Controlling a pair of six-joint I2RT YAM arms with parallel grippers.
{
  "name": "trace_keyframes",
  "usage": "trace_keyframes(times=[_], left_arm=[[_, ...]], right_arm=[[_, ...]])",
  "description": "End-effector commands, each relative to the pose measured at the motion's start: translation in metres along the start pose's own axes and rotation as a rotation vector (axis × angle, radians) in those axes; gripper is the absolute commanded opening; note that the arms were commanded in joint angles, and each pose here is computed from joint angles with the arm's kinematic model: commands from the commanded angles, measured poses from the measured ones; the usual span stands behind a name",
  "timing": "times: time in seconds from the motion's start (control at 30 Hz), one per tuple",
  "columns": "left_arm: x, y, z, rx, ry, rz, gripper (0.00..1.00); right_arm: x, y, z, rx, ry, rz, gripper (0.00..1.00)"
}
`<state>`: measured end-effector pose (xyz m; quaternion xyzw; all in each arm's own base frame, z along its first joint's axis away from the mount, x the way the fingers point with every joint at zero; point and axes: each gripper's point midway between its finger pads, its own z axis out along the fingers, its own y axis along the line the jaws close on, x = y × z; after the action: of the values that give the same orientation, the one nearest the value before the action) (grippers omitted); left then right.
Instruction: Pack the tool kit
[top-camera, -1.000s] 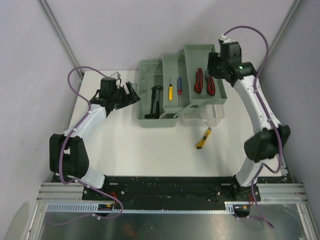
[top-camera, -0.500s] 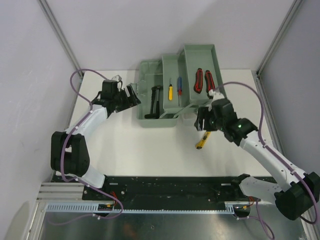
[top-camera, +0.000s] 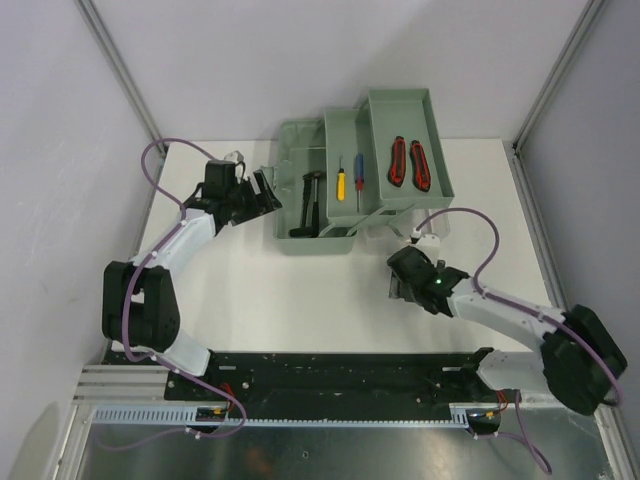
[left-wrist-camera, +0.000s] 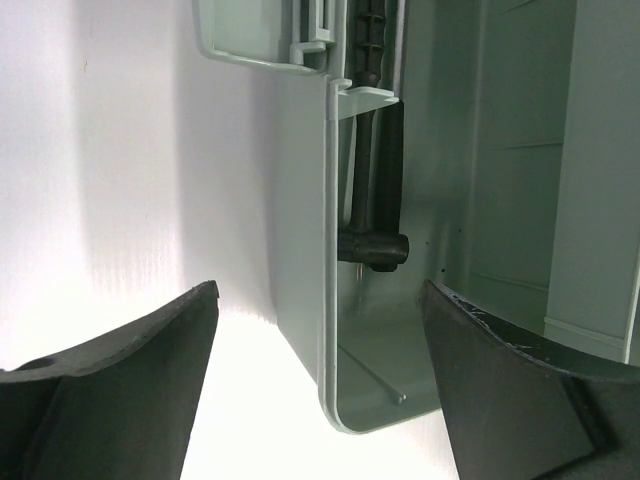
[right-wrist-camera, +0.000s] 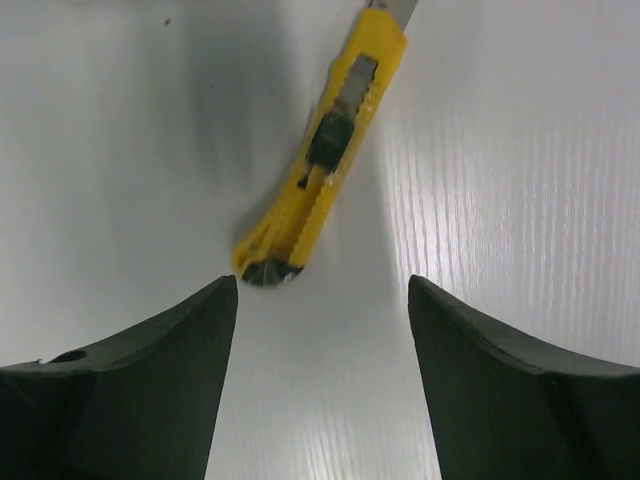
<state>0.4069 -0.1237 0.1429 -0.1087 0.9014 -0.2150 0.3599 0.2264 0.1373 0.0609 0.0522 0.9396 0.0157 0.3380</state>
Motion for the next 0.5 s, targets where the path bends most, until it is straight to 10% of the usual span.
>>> trace_keyframes(times=[0.0,0.3,0.47], left_arm=[[-0.016,-0.003,-0.007,0.006,-0.058,0.016,0.86],[-0.017,-0.003,-0.008,0.006,-0.061,0.018,0.86],[-0.018,-0.002,-0.008,0.0,-0.065,0.021,0.86]], right_arm=[[-0.025,0.007,0.025,0.075,-0.14,0.114,0.75],[-0.017,0.005,0.061,0.118,-0.104,0.106,0.78],[0.0,-0.005,0.059,0.15,-0.03,0.09,0.55]])
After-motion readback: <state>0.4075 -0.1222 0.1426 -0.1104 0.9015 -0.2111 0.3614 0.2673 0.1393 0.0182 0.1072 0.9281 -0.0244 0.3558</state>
